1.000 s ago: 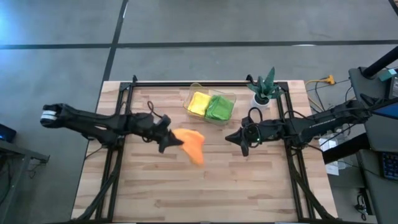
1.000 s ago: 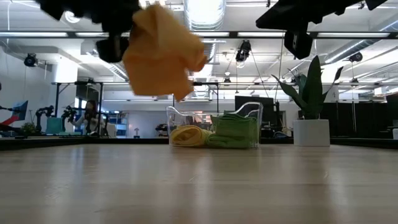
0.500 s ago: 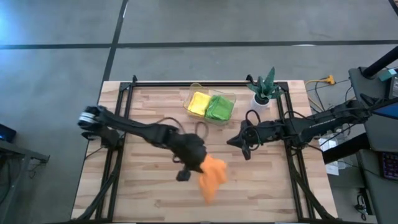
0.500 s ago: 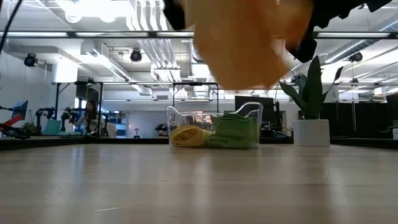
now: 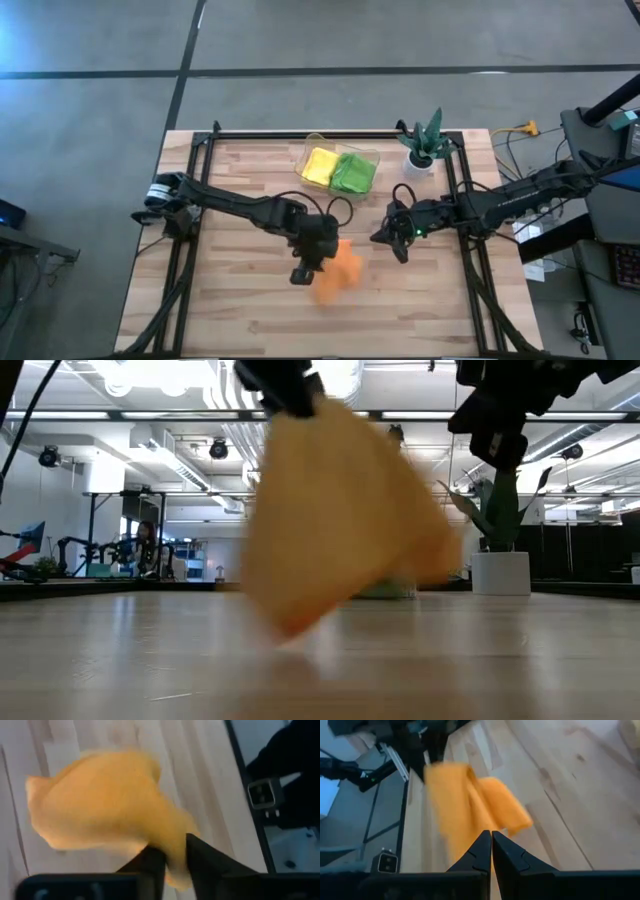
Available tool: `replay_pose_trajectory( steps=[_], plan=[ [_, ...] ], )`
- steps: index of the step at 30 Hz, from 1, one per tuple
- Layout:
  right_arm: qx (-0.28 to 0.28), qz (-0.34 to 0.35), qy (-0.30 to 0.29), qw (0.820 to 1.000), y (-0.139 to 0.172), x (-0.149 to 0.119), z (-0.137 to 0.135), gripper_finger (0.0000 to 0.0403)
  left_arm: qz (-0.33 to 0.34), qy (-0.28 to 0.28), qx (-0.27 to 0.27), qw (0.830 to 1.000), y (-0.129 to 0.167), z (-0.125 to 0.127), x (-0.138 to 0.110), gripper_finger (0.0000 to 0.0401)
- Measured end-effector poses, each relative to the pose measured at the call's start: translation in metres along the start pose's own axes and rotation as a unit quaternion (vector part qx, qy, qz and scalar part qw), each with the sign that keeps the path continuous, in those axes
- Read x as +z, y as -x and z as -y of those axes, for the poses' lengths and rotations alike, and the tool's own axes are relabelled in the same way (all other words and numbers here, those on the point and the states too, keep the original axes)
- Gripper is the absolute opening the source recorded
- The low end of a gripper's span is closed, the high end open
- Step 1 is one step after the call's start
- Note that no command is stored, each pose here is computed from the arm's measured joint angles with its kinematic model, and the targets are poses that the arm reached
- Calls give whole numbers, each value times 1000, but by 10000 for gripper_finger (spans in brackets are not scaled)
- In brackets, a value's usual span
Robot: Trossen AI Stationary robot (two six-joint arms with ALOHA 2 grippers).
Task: Fold microfiber towels
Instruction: Fold the orange microfiber towel
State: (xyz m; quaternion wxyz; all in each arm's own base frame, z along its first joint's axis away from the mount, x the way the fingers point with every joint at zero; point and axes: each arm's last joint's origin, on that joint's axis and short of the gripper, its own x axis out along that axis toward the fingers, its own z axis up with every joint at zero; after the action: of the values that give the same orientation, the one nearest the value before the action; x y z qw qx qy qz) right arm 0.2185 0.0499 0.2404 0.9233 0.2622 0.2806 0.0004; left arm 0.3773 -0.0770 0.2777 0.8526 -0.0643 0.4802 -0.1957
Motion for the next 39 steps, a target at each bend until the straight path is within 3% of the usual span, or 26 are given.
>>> replay_pose_trajectory(
  steps=[7, 11, 16, 21, 26, 31, 34, 37, 39],
  plan=[
    [-9, -13, -16, 1000, -3, -10, 7, 9, -83, 39, 0, 996, -1, -2, -19, 182],
    [9, 2, -21, 1000, -6, -13, 5, 9, -136, 60, 12, 989, 0, -3, -31, 238],
    [47, 39, -20, 998, -17, -16, 2, 9, -194, 120, 42, 973, -10, -9, -59, 255],
    [73, 37, -9, 997, -40, -22, -4, 27, -237, 176, 53, 954, -15, -2, -112, 255],
    [85, -12, 105, 991, -72, -39, -18, 77, -166, 240, 41, 956, -1, 20, -162, 255],
    [75, -47, 271, 958, -108, -53, -39, 128, -70, 305, 23, 950, 17, 35, -200, 255],
    [19, -49, 342, 938, -130, -56, -52, 147, -37, 332, 6, 943, 27, 39, -215, 256],
    [-46, -53, 415, 907, -152, -52, -64, 158, -19, 343, -3, 939, 36, 42, -225, 256],
    [-76, -56, 438, 894, -166, -46, -73, 161, -5, 344, -10, 939, 41, 42, -228, 256]
  ],
)
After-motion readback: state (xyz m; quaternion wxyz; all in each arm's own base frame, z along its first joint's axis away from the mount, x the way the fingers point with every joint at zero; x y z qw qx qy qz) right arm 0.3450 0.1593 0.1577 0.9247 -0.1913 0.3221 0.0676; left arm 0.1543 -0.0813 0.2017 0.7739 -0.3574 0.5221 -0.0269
